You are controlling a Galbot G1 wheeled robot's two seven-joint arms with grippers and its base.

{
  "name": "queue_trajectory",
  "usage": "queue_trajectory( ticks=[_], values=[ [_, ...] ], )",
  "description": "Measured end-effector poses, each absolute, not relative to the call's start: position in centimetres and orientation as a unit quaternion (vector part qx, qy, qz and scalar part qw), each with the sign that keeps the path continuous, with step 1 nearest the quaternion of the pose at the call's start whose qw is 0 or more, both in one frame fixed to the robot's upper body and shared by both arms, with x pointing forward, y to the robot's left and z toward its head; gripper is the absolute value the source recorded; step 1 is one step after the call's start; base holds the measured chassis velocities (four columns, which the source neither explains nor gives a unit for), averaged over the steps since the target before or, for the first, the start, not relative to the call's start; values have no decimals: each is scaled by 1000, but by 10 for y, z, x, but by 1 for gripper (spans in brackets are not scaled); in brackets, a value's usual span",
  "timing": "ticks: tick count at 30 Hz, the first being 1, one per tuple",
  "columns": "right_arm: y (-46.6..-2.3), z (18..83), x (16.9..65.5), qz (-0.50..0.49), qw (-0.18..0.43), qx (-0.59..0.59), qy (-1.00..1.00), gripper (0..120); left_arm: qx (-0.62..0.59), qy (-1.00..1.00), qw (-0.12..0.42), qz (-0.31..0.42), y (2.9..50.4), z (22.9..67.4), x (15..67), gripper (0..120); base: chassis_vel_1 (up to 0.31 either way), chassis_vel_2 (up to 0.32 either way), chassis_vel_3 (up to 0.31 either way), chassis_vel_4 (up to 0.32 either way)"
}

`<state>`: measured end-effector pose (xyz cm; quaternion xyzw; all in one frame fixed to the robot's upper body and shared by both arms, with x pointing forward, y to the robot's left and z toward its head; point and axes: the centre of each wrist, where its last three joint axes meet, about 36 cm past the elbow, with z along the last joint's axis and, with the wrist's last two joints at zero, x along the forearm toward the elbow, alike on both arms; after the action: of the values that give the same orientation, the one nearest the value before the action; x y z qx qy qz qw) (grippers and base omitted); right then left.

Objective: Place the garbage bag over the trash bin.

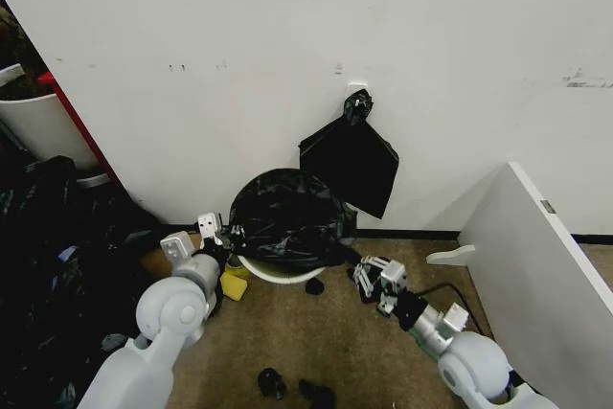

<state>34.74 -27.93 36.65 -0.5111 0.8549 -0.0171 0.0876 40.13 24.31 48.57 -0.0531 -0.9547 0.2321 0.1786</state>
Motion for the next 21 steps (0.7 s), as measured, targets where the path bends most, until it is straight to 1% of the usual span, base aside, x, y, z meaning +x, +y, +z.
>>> queue_trajectory(
  ticks=[1, 5, 8, 12, 17, 20, 21],
  values=[
    [-289, 362, 350, -32, 82, -536, 840, 0, -54, -952, 180, 240, 245, 489, 402, 1, 0, 0, 0, 0],
    [-306, 347, 355, -68, 58, -577, 812, 0, -61, -945, 186, 263, 248, 496, 402, 1, 0, 0, 0, 0],
    [-311, 331, 356, -95, 48, -579, 808, 0, -74, -931, 203, 295, 250, 505, 400, 1, 0, 0, 0, 0],
    [-313, 317, 358, -121, 45, -575, 808, 0, -82, -919, 220, 318, 250, 512, 398, 1, 0, 0, 0, 0],
    [-311, 313, 358, -114, 62, -551, 824, 0, -78, -921, 221, 311, 250, 507, 399, 1, 0, 0, 0, 0],
    [-312, 319, 355, -87, 89, -528, 840, 0, -72, -923, 224, 305, 249, 500, 402, 1, 0, 0, 0, 0],
    [-314, 321, 354, -85, 97, -523, 843, 4, -72, -923, 225, 303, 248, 498, 403, 1, 0, 0, 0, 0]
  ],
)
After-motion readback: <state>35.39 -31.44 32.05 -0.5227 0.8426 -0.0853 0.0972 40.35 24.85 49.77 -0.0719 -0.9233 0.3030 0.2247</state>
